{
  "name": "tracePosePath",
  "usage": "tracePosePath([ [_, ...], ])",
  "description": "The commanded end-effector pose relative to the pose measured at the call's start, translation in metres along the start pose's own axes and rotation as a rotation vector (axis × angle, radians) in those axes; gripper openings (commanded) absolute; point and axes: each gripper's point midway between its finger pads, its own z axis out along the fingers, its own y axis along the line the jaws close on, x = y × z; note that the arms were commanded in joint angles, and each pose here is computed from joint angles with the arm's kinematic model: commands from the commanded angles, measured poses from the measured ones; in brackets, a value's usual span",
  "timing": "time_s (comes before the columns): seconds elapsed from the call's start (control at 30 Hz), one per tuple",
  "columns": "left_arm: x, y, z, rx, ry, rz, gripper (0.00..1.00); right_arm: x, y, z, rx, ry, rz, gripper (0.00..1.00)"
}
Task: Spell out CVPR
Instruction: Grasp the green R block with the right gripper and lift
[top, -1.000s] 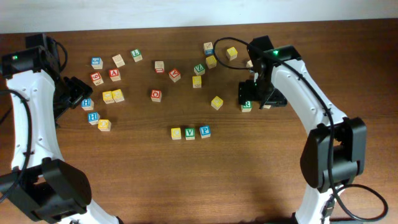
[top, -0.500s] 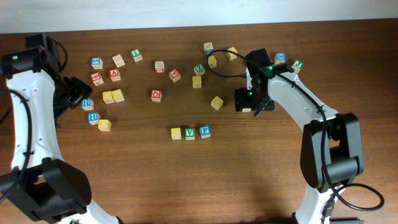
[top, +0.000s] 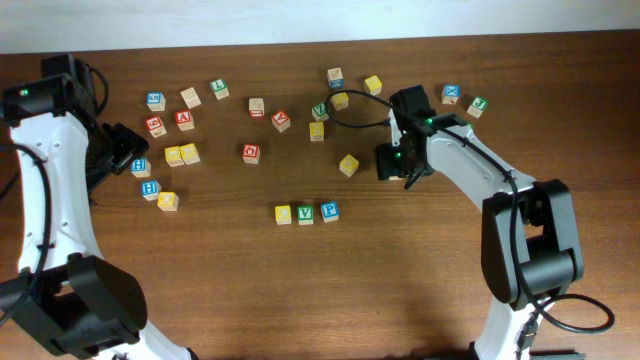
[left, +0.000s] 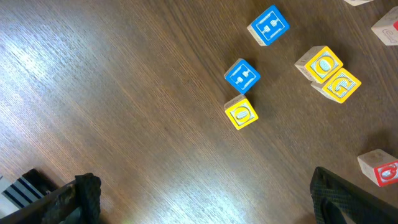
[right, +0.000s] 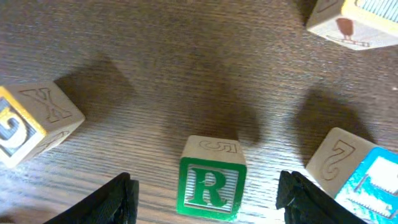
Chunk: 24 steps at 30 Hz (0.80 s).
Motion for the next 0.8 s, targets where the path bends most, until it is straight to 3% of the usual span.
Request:
tracePosePath([
  [0.0,-0.001,0.001,-0.001,-0.003,-0.004,-0.017,0.99,0.009,-0.003,0.015,0.027,0.037,0.002,0.55],
  [0.13,-0.001,0.002,-0.001,-0.003,-0.004,-0.017,0.99,0.013,-0.004,0.023,0.031,0.056,0.028,0.53],
  [0.3,-0.001,0.001,0.0,-0.003,-0.004,-0.017,0.99,0.013,-0.004,0.026,0.031,0.057,0.028,0.38],
  [0.53,-0.001,0.001,-0.001,-0.003,-0.004,-0.017,0.99,0.009,-0.003,0.025,0.029,0.045,0.054,0.36],
  [0.6,-0.001,0.001,-0.001,-0.003,-0.004,-0.017,0.99,0.007,-0.002,0.023,0.025,0.043,0.054,0.25],
  [0.77,-0.001,0.001,-0.001,-0.003,-0.004,-0.017,0.99,0.004,0.003,0.009,0.021,0.073,0.049,0.25],
])
